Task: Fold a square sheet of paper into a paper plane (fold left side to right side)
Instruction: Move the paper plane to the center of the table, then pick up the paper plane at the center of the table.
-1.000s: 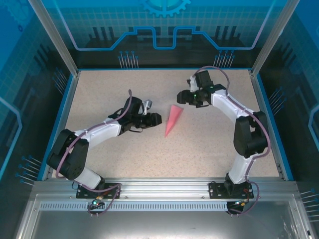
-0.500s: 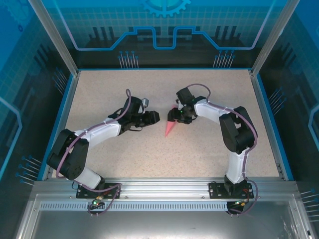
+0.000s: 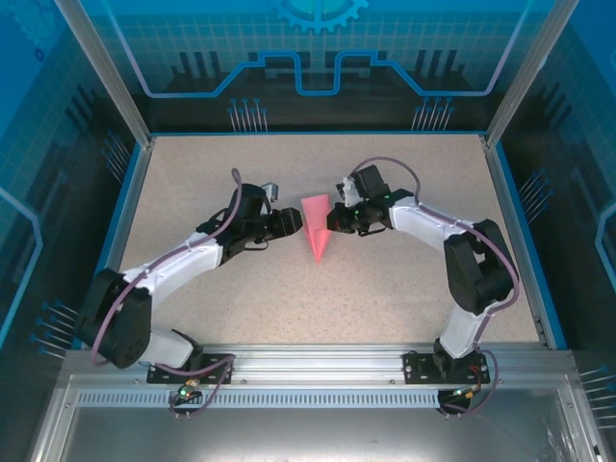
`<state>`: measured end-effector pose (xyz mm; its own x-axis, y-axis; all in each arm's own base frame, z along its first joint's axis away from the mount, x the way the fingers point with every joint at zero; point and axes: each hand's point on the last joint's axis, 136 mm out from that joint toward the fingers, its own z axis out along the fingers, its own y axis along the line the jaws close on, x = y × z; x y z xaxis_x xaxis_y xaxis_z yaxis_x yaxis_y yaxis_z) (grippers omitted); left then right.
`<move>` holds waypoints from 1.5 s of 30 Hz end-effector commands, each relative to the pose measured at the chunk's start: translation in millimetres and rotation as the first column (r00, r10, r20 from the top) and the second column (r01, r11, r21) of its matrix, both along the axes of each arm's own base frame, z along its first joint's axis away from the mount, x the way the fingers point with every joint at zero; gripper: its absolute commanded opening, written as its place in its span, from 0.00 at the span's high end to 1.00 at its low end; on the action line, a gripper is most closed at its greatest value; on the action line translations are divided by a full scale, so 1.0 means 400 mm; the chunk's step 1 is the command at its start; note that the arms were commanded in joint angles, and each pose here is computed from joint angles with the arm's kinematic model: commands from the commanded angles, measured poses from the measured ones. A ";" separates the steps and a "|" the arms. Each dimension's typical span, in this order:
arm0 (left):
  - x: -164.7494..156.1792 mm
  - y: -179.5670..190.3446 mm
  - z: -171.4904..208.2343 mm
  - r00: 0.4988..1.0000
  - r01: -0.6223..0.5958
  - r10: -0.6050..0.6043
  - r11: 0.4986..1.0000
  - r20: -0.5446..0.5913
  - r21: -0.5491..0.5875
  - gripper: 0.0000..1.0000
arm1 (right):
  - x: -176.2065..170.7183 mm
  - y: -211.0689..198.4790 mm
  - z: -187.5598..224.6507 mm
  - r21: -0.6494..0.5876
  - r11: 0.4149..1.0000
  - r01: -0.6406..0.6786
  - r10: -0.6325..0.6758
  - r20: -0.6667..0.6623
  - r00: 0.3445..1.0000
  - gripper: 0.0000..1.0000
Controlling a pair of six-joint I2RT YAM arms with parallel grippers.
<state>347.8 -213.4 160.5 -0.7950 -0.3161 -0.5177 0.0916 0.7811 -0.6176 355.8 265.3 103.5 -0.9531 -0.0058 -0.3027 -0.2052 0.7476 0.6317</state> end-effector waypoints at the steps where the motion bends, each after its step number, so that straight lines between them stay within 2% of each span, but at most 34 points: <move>1: -0.009 0.043 0.007 0.999 -0.034 0.032 0.997 0.036 0.066 0.44 | -0.047 0.002 -0.091 0.118 0.990 -0.082 0.097 -0.122 0.988 1.00; 5: -0.017 0.047 0.008 0.999 -0.032 0.030 0.997 0.036 0.070 0.43 | -0.041 -0.055 -0.200 0.095 0.995 -0.041 0.059 -0.194 0.979 1.00; 9: -0.015 0.045 0.006 0.999 -0.028 0.026 0.997 0.032 0.071 0.43 | -0.031 -0.121 -0.230 -0.019 0.999 -0.028 0.024 -0.173 0.985 0.93; 12: -0.013 0.043 0.008 0.999 -0.025 0.023 0.997 0.034 0.070 0.42 | -0.031 -0.157 -0.222 -0.077 0.997 -0.016 0.004 -0.161 0.987 0.87; 17: -0.011 0.046 0.010 0.999 -0.028 0.024 0.996 0.043 0.081 0.41 | -0.036 -0.198 -0.155 -0.175 0.985 0.012 -0.031 -0.107 0.994 0.69; 20: -0.008 0.049 0.020 0.998 -0.032 0.027 0.996 0.059 0.084 0.37 | -0.052 -0.225 -0.104 -0.291 0.956 0.032 -0.054 -0.067 0.996 0.60; 22: -0.005 0.051 0.030 0.997 -0.036 0.030 0.996 0.076 0.081 0.34 | -0.071 -0.219 -0.069 -0.351 0.936 0.025 -0.041 -0.041 0.998 0.53; 24: -0.003 0.056 0.035 0.995 -0.047 0.040 0.996 0.089 0.079 0.29 | -0.106 -0.182 -0.052 -0.360 0.933 -0.007 -0.014 -0.056 0.998 0.47; 29: -0.002 0.073 0.043 0.991 -0.084 0.075 0.993 0.110 0.079 0.21 | -0.168 -0.094 -0.091 -0.395 0.916 -0.063 0.019 -0.115 0.993 0.38; 33: -0.012 0.085 0.037 0.990 -0.096 0.087 0.992 0.108 0.084 0.19 | -0.167 -0.063 -0.125 -0.431 0.898 -0.086 0.029 -0.137 0.990 0.37; 37: -0.020 0.093 0.036 0.990 -0.103 0.093 0.991 0.109 0.086 0.18 | -0.160 -0.044 -0.144 -0.458 0.881 -0.115 0.056 -0.140 0.989 0.40; 45: -0.032 0.106 0.026 0.989 -0.116 0.108 0.989 0.100 0.086 0.16 | -0.123 -0.030 -0.185 -0.500 0.856 -0.134 0.068 -0.147 0.987 0.65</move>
<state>333.8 -179.5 165.2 -0.7287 -0.3284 -0.6009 0.0668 0.8392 -0.5397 306.9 251.2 35.1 -0.9698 -0.2032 -0.1352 -0.2301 0.9459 0.2289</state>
